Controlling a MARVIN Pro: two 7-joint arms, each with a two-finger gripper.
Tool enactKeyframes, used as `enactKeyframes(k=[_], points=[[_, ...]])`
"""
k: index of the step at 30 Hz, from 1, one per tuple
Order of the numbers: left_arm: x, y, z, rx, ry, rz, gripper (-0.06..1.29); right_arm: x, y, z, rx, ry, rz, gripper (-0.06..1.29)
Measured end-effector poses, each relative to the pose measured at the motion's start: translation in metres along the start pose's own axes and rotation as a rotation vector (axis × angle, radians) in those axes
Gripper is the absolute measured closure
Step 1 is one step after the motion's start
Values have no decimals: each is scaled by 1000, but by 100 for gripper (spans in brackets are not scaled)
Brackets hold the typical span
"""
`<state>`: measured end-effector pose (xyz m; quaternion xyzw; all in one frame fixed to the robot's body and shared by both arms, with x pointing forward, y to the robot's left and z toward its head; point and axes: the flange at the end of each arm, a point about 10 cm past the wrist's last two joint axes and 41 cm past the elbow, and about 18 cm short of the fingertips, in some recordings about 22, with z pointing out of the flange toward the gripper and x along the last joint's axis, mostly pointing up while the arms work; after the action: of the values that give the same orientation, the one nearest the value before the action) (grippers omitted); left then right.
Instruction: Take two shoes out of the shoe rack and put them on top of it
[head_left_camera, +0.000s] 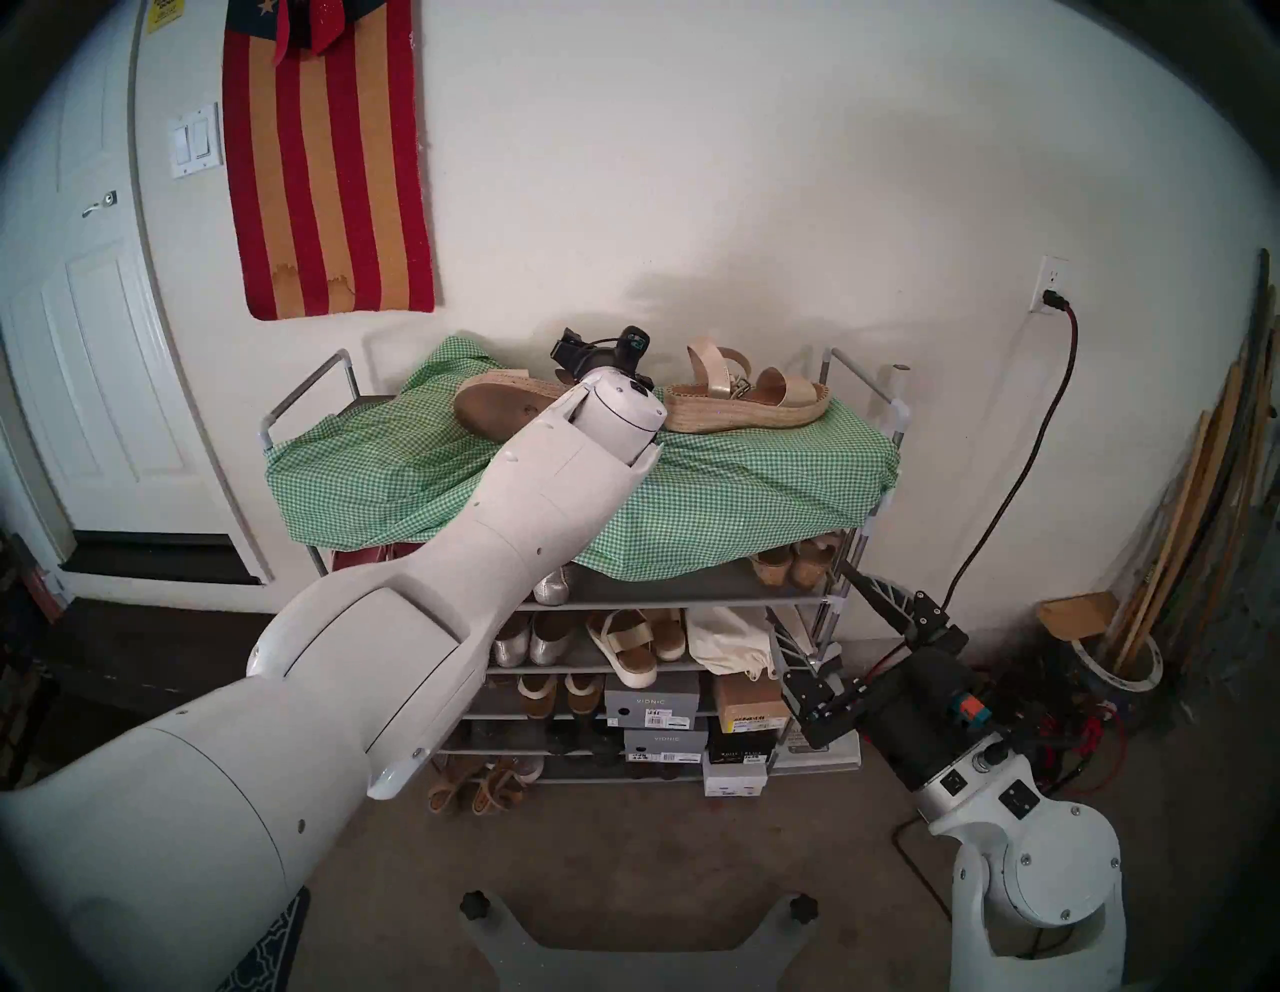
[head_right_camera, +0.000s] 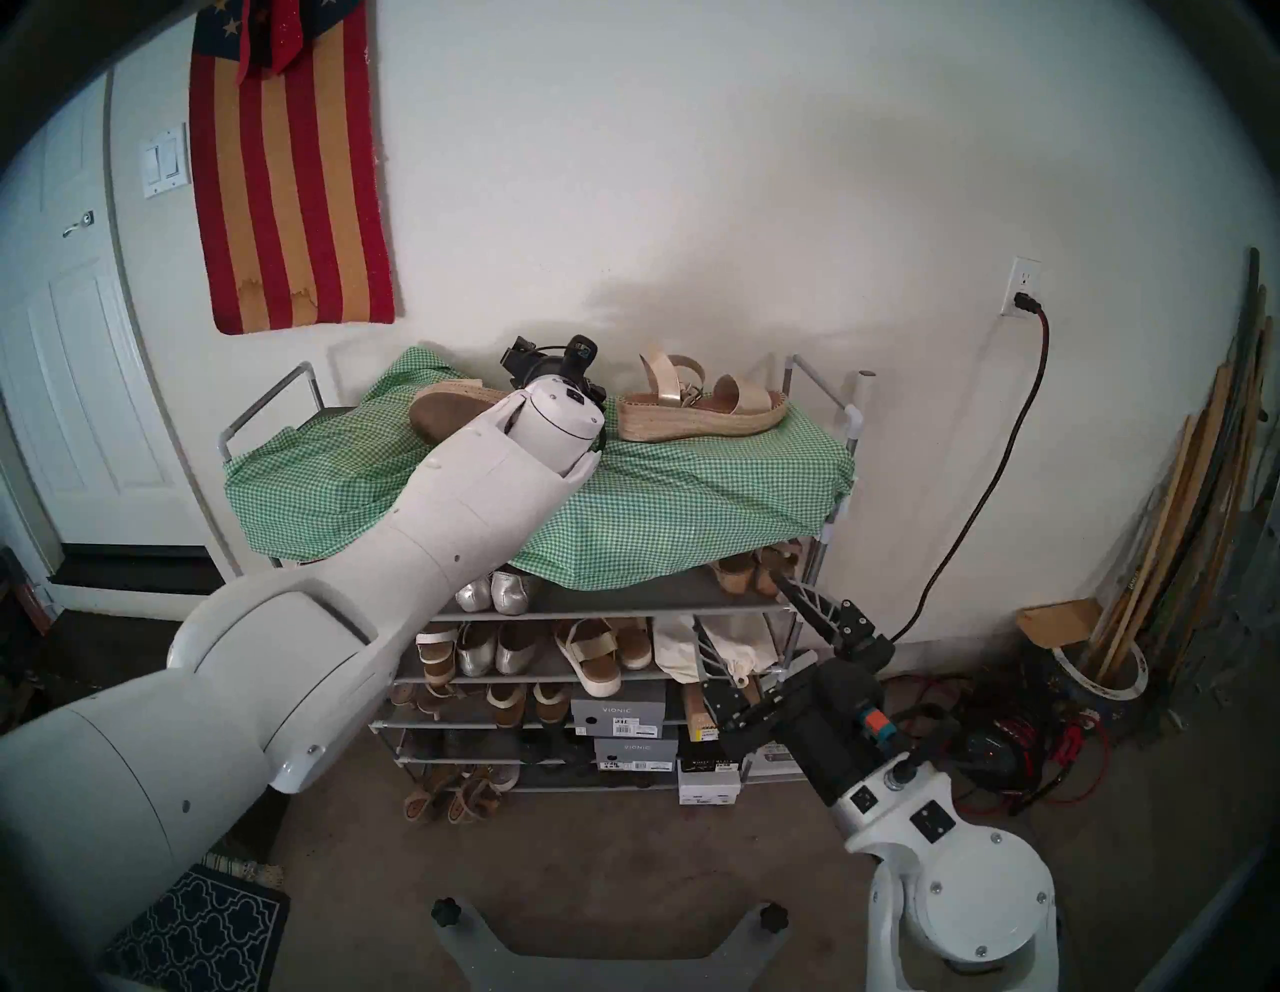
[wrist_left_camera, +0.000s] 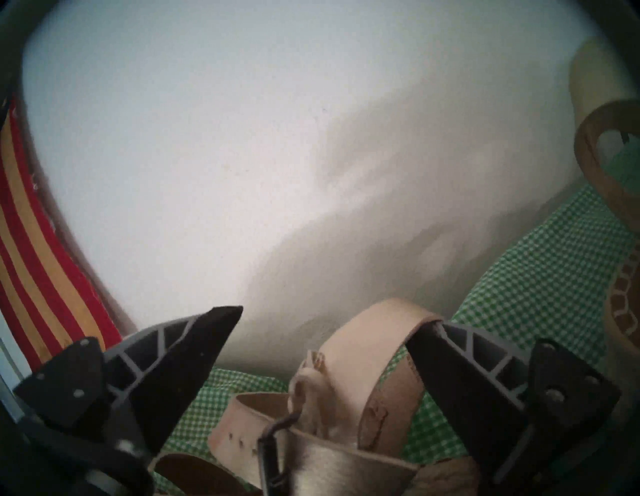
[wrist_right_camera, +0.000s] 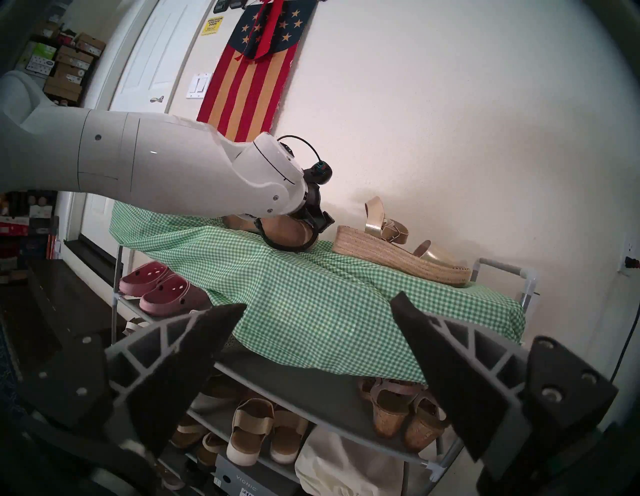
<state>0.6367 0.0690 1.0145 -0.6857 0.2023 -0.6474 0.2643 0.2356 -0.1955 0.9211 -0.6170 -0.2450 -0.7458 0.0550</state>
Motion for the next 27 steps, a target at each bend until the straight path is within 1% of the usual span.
enactKeyframes(k=[1,3,4,7,12,18,19,20,21,24,27], points=[[1,0,1,-7,-1,41,0,0,0,0,0,0,0,1],[2,1,1,-17,-3,85,0,0,0,0,0,0,0,1],[3,2,1,-30,-5,130,2,0,0,0,0,0,0,1],[5,2,1,-51,-8,208,6,0,0,0,0,0,0,1],[5,-4,1,-84,-17,310,7,0,0,0,0,0,0,1],[-2,-18,5,-107,-49,377,7,0,0,0,0,0,0,1],[-5,-24,7,-108,-65,392,7,0,0,0,0,0,-1,1],[-6,-25,7,-108,-70,395,7,0,0,0,0,0,-1,1],[-11,-32,9,-110,-91,410,7,0,0,0,0,0,-1,1],[-17,-40,11,-111,-114,423,7,0,0,0,0,0,-1,1],[-27,-50,14,-120,-149,443,7,0,0,0,0,0,-1,1]])
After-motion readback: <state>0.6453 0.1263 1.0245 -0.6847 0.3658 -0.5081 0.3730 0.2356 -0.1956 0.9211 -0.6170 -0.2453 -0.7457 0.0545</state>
